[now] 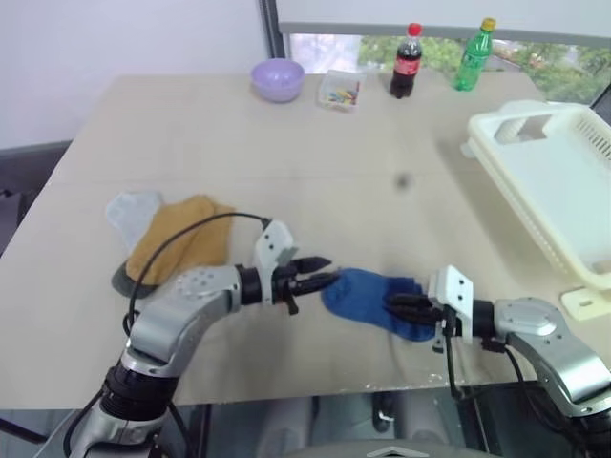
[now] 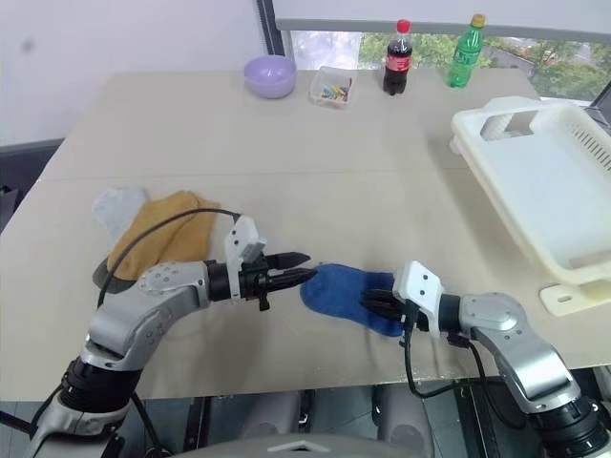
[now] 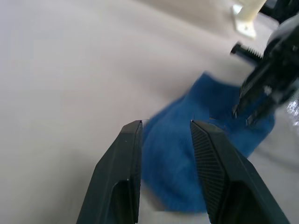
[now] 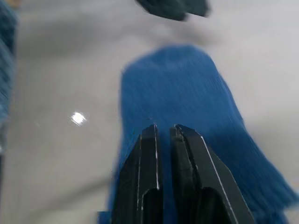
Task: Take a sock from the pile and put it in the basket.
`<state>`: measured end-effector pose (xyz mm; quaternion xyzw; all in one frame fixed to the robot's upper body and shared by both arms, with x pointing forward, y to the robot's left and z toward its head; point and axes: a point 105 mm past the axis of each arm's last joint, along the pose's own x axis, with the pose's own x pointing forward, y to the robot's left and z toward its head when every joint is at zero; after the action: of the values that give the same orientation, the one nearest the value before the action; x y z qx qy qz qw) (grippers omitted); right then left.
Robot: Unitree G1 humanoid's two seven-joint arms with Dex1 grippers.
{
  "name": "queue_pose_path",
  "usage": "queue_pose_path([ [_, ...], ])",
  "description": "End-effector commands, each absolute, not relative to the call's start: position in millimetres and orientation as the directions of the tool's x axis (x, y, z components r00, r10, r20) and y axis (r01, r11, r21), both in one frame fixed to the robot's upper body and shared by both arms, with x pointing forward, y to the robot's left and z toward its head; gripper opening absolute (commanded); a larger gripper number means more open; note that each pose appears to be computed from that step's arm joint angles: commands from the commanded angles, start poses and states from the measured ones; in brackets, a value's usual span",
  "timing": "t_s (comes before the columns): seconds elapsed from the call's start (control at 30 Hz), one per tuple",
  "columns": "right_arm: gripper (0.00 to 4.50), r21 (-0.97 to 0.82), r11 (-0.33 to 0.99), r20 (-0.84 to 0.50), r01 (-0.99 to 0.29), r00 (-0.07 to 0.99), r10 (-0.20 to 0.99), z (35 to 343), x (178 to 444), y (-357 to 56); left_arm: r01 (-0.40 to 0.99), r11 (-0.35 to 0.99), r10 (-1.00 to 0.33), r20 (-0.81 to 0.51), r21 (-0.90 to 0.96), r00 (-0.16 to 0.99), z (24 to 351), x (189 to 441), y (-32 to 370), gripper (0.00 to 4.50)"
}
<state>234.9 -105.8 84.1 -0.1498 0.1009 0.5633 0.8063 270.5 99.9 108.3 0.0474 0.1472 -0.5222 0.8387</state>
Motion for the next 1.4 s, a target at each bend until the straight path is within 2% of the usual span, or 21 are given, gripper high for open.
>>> queue_pose_path([
  [0.03,0.97,-0.131,0.330,-0.356,-0.935,0.355,0.865,76,234,-111,0.897,0.440,-0.863,-0.299,-0.048,0.407,100,271,105,1.75],
  [0.07,1.31,-0.130,0.329,-0.358,-0.935,0.354,0.864,75,234,-111,0.896,0.440,-0.863,-0.303,-0.057,0.405,96,272,107,1.75],
  [0.27,4.27,-0.137,0.343,-0.351,-0.929,0.369,0.861,71,237,-111,0.887,0.444,-0.867,-0.311,-0.126,0.390,84,277,108,1.75],
  [0.3,4.46,-0.137,0.343,-0.351,-0.929,0.370,0.860,71,237,-111,0.885,0.443,-0.870,-0.308,-0.141,0.386,84,278,107,1.75],
  [0.6,4.46,-0.157,0.335,-0.368,-0.929,0.370,0.853,66,238,-111,0.800,0.396,-0.908,-0.320,-0.451,0.269,84,275,95,1.75],
  [0.7,4.46,-0.161,0.335,-0.370,-0.928,0.371,0.852,65,238,-110,0.793,0.397,-0.897,-0.376,-0.462,0.230,77,271,93,1.75],
  [0.87,4.46,-0.164,0.335,-0.371,-0.928,0.373,0.851,64,238,-109,0.749,0.425,-0.890,-0.383,-0.507,0.246,76,279,85,1.75],
  [1.0,4.46,-0.167,0.335,-0.370,-0.927,0.374,0.850,64,238,-108,0.727,0.360,-0.928,-0.306,-0.585,0.213,92,276,68,1.75],
  [1.17,4.46,-0.172,0.333,-0.373,-0.927,0.374,0.849,63,240,-107,0.705,0.270,-0.961,-0.134,-0.655,0.244,121,283,58,1.75],
  [1.2,4.50,-0.173,0.333,-0.373,-0.927,0.374,0.849,63,241,-107,0.708,0.280,-0.958,-0.141,-0.648,0.249,121,283,58,2.14],
  [1.27,4.50,-0.174,0.332,-0.374,-0.927,0.374,0.849,63,241,-107,0.711,0.292,-0.955,-0.162,-0.639,0.247,120,282,58,2.52],
  [1.4,4.50,-0.173,0.333,-0.376,-0.927,0.374,0.847,63,242,-108,0.672,0.373,-0.927,-0.223,-0.639,0.302,113,290,68,3.93],
])
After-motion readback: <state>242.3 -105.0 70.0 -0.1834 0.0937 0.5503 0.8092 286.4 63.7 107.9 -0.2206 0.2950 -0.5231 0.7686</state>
